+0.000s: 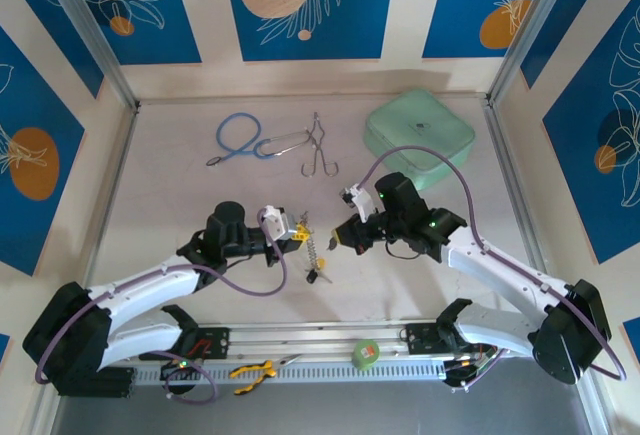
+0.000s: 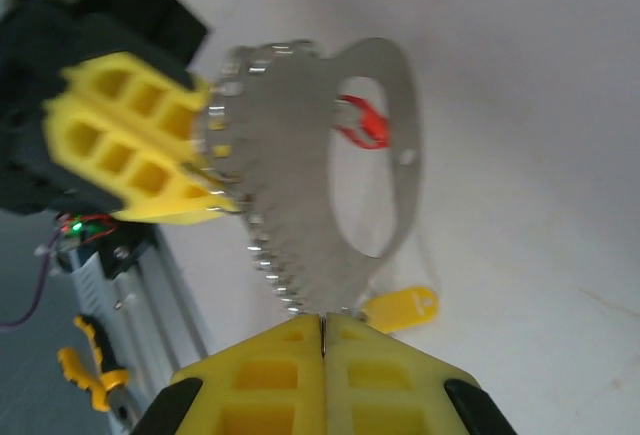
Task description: Put the keys on the keyring
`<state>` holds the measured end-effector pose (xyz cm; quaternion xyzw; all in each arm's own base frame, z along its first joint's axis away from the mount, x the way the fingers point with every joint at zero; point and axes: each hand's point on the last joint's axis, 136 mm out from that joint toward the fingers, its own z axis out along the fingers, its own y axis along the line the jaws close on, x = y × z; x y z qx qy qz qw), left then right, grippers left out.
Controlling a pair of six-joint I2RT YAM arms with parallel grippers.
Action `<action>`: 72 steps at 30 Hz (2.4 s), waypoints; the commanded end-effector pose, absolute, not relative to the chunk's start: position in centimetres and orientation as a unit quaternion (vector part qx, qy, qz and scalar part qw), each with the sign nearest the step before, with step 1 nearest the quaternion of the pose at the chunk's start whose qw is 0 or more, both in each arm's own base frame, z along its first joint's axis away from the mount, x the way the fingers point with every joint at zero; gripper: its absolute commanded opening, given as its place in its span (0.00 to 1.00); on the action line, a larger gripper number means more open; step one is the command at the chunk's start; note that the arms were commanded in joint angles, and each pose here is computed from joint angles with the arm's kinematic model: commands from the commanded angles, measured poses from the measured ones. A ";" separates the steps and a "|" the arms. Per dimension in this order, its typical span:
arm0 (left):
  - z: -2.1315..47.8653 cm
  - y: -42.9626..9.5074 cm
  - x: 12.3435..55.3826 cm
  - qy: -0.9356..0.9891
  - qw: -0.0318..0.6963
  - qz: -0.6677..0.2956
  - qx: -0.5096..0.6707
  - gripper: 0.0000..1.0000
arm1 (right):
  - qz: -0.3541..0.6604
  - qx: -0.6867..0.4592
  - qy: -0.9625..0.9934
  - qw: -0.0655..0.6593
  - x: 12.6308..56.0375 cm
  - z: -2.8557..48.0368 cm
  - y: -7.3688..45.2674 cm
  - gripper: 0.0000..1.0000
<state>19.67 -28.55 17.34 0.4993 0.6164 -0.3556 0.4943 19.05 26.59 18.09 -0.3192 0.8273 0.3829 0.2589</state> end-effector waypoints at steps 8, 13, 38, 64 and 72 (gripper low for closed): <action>18.1 -29.5 19.0 0.607 0.482 -0.390 0.497 0.00 | 0.458 -0.386 0.752 0.275 17.4 20.8 28.6 0.00; 18.5 -29.9 19.0 0.600 0.484 -0.398 0.498 0.00 | 0.463 -0.384 0.753 0.268 17.6 20.8 29.1 0.00; 18.1 -30.0 19.0 0.602 0.478 -0.398 0.501 0.00 | 0.467 -0.344 0.778 0.240 19.4 19.2 29.9 0.00; 18.9 -30.0 18.9 0.583 0.499 -0.399 0.502 0.00 | 0.447 -0.295 0.813 0.230 20.5 18.0 28.6 0.30; 19.4 -30.2 18.8 0.572 0.510 -0.414 0.491 0.00 | 0.409 -0.368 0.768 0.328 21.0 20.3 27.1 0.35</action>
